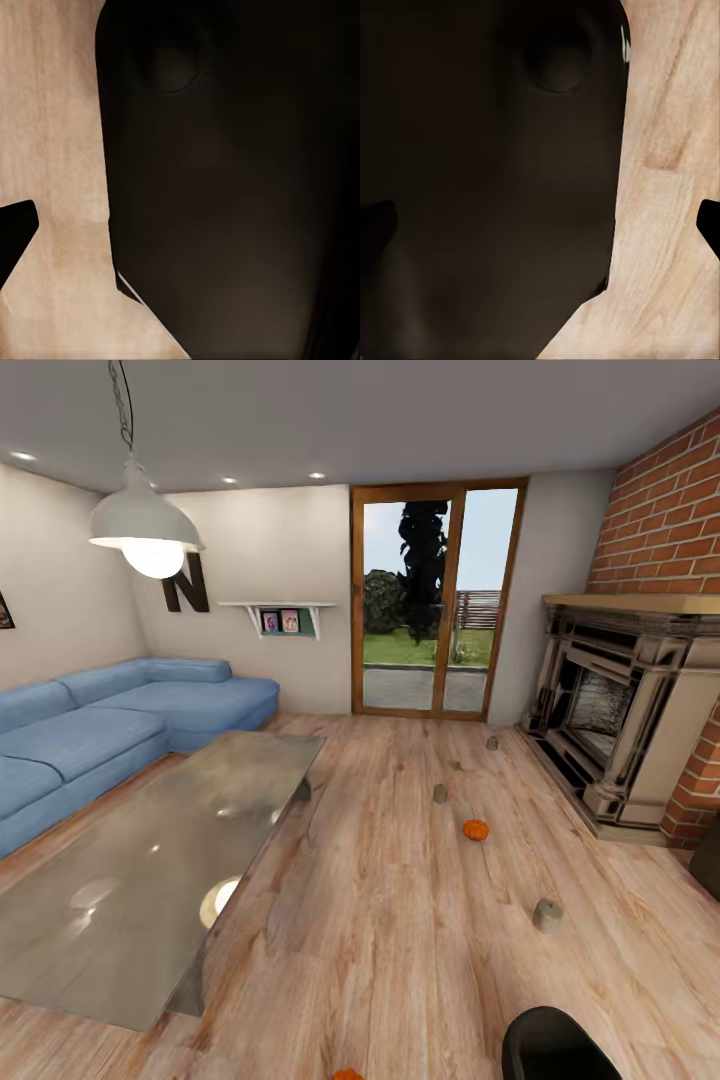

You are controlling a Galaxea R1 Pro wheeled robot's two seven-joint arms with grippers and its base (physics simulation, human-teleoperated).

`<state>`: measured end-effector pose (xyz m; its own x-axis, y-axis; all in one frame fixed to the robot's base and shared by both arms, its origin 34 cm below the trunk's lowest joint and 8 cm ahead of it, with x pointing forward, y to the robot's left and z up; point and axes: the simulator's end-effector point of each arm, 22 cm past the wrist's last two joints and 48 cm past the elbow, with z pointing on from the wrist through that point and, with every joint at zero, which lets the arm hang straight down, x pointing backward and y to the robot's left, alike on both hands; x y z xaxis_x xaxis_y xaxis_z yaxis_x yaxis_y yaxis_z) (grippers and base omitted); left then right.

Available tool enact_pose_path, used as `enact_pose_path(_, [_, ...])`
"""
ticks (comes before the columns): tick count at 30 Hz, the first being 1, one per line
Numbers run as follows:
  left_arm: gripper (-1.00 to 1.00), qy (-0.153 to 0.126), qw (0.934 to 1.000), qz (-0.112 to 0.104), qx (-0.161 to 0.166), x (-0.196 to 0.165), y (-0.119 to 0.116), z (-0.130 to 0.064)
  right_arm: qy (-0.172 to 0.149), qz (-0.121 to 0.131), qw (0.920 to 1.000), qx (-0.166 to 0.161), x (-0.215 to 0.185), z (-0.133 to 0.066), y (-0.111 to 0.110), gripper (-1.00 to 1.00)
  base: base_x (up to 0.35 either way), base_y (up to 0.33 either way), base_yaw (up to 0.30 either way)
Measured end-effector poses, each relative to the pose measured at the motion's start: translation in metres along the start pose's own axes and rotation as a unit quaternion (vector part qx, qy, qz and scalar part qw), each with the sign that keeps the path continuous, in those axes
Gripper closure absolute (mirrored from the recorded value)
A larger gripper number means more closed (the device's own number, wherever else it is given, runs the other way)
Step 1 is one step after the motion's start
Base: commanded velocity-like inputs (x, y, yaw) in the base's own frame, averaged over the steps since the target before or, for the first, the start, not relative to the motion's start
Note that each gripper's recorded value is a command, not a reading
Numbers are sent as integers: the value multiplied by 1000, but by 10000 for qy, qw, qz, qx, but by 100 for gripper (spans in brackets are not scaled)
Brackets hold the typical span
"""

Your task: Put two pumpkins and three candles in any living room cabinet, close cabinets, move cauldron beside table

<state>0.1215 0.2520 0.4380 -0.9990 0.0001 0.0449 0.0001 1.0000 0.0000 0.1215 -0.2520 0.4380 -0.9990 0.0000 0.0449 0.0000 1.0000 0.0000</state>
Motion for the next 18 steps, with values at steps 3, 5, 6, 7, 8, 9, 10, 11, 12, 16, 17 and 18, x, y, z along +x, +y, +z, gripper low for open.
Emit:
enact_pose_path(3, [-100,-114,9999,4,-16,-12,3,0,30,-29,10000,8,-1,0,-1,-100,0,0,0])
enact_pose_path(5, [-100,-125,9999,6,-41,-13,7,0,-38,-49,10000,14,-7,0,-1,-100,0,0,0])
enact_pose_path(6, [-100,-140,9999,6,-49,-14,8,0,-86,-56,9999,19,-11,0,-1,-100,0,0,0])
enact_pose_path(7, [-100,-149,9999,7,-53,-15,8,0,-121,-58,9999,20,-14,0,-1,-100,0,0,0])
enact_pose_path(8, [-100,-162,9999,7,-57,-16,9,0,-155,-59,9999,24,-16,0,-1,-100,0,0,0])
enact_pose_path(9, [-100,-175,9998,7,-58,-17,9,0,-170,-56,9998,25,-17,0,-1,-100,0,0,0])
enact_pose_path(10, [-100,-195,9998,4,-60,-18,9,0,-181,-44,9998,26,-18,0,-1,-100,0,0,0])
enact_pose_path(11, [-100,-213,9998,2,-60,-19,9,0,-193,-37,9998,27,-18,0,-1,-100,0,0,0])
enact_pose_path(12, [-100,-231,9997,2,-60,-19,10,0,-220,-31,9997,27,-20,0,-1,-100,0,0,0])
enact_pose_path(16, [-100,-281,9996,3,-61,-22,10,-1,-330,-56,9994,28,-25,-1,-1,-100,0,0,0])
enact_pose_path(17, [-100,-285,9996,5,-61,-22,10,-1,-357,-62,9993,30,-26,-1,-1,-100,0,0,0])
enact_pose_path(18, [-100,-285,9996,7,-61,-22,10,-1,-387,-65,9992,30,-27,-1,-1,-100,0,0,-25])
